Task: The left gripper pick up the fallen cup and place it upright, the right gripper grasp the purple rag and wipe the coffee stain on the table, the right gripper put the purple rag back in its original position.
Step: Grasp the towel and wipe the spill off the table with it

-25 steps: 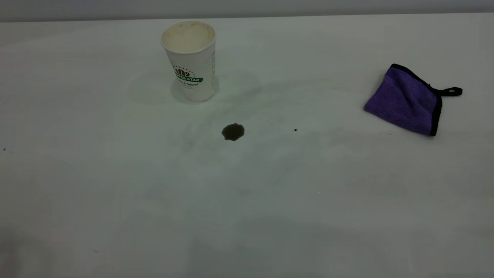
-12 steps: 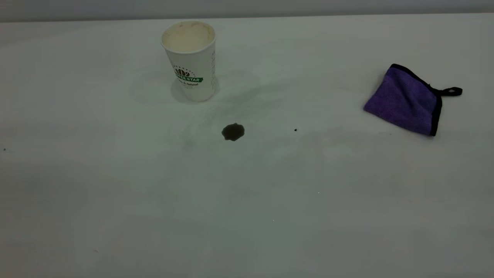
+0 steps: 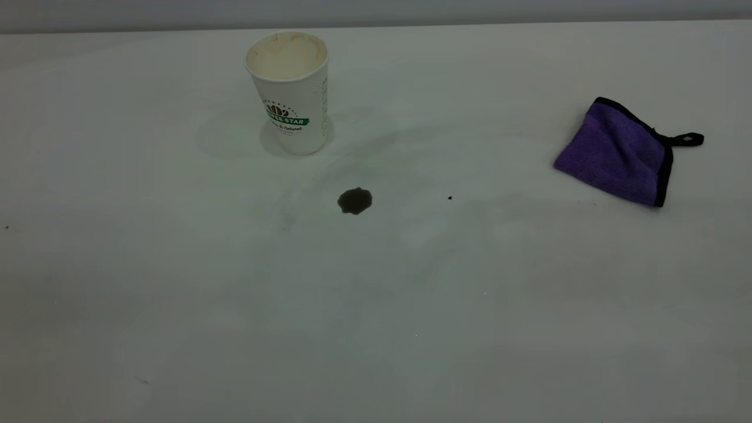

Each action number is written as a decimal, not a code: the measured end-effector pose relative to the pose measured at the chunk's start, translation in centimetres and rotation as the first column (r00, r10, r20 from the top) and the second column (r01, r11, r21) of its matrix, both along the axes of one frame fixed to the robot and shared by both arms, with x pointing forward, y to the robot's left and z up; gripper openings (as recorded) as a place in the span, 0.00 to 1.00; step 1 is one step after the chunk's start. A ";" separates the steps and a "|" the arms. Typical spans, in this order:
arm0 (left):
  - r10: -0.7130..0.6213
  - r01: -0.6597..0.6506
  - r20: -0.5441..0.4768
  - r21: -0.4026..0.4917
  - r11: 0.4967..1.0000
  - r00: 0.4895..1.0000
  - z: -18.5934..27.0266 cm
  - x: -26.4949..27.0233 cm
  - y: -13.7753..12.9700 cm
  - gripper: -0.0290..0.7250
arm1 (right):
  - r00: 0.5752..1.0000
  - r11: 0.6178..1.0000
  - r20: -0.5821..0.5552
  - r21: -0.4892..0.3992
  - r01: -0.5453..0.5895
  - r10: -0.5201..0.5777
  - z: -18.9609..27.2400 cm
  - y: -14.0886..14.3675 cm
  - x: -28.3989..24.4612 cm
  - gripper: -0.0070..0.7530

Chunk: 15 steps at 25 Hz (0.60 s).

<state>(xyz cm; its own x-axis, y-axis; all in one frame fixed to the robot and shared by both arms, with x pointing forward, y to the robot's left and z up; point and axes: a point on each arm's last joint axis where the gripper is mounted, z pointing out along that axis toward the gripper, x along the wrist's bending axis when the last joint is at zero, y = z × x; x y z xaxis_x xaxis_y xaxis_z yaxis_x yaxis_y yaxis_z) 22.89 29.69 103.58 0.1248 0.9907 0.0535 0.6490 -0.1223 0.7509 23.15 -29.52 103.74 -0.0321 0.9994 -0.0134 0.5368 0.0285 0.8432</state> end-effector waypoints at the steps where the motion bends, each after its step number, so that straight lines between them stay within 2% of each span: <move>1: 0.000 0.000 0.009 0.000 1.000 1.000 0.0 -0.1 0.0 0.77 | 1.000 1.000 0.000 0.000 0.000 0.000 0.0 0.0 0.0 0.78; 6: 0.013 -0.012 0.051 -0.016 1.000 0.999 -0.1 -0.7 0.0 0.77 | 1.000 1.000 0.000 0.000 0.000 0.000 0.0 0.0 0.0 0.78; 15: 0.013 -0.012 0.053 -0.016 1.000 0.999 -0.1 -0.7 0.0 0.77 | 1.000 1.000 0.000 0.000 0.000 0.000 0.0 0.0 0.0 0.78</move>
<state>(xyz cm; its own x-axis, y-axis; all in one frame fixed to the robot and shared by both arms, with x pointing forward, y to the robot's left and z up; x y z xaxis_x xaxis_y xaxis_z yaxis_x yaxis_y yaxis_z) 22.15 29.69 103.51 0.1101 0.9929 0.0445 0.6097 -0.1029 0.7859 23.15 -29.52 103.74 -0.0321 0.9994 -0.0134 0.5368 0.0285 0.8432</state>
